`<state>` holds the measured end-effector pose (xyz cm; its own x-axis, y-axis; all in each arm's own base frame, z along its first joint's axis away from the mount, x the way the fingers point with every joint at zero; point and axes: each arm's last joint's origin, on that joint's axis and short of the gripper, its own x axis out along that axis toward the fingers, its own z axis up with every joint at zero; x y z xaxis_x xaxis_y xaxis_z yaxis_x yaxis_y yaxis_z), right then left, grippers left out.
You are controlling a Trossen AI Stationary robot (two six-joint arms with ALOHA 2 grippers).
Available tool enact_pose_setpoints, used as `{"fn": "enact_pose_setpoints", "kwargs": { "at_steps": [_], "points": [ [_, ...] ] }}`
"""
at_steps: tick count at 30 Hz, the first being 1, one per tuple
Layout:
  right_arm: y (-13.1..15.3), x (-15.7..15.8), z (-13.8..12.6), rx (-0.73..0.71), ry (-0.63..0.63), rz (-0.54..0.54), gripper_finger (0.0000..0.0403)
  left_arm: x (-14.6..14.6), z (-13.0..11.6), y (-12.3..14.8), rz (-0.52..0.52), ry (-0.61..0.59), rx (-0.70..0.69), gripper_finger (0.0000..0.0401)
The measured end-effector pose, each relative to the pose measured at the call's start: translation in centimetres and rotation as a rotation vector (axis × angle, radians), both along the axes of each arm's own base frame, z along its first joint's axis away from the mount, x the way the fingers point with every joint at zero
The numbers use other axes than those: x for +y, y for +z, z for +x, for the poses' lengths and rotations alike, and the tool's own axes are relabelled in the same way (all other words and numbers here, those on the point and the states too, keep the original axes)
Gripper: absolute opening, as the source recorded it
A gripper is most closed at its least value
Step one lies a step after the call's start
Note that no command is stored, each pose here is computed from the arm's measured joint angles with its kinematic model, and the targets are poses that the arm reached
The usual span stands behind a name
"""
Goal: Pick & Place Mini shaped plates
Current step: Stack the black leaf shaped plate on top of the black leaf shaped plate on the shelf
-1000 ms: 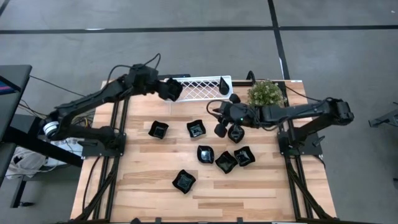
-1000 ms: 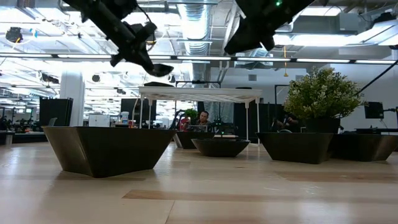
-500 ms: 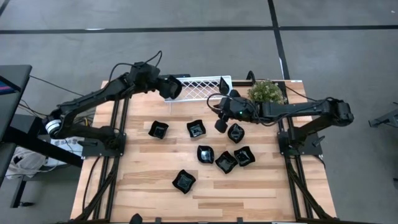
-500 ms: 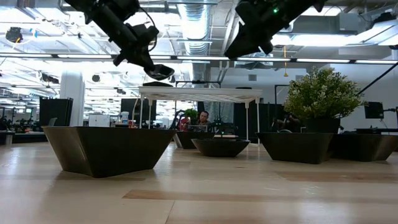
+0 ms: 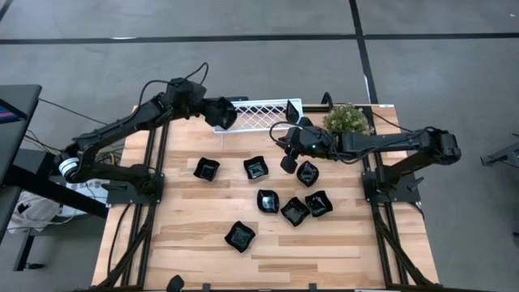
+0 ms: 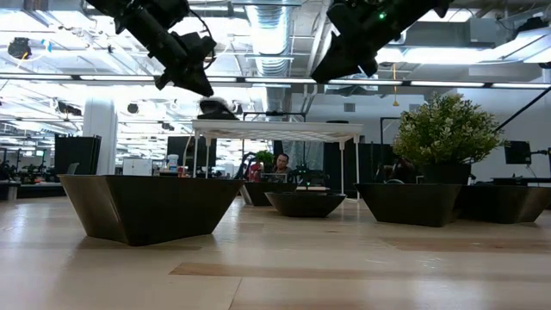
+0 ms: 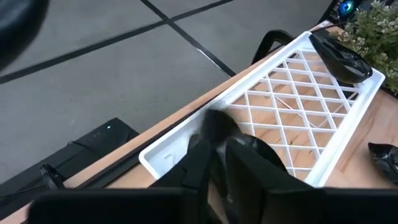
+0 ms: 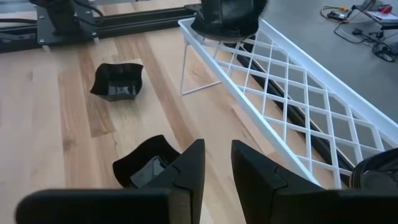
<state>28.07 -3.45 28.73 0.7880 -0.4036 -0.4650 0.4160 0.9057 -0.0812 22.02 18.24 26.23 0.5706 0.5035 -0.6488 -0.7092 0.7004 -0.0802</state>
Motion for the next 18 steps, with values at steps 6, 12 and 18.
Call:
{"fn": "enact_pose_setpoints", "kwargs": {
  "at_steps": [6,12,18],
  "points": [
    [0.0,0.0,0.0,-0.001,0.0,0.0,0.0074,0.0,0.0,0.0,-0.001,0.0,-0.001,0.0097],
    [0.0,0.0,0.0,-0.003,0.0,0.001,0.0074,-0.6,-0.1,0.7,0.001,-0.012,-0.036,0.0117],
    [0.0,0.8,0.1,-0.019,0.007,0.027,0.0074,-3.8,0.1,3.2,0.03,-0.127,-0.137,0.0116]
  ]
}}
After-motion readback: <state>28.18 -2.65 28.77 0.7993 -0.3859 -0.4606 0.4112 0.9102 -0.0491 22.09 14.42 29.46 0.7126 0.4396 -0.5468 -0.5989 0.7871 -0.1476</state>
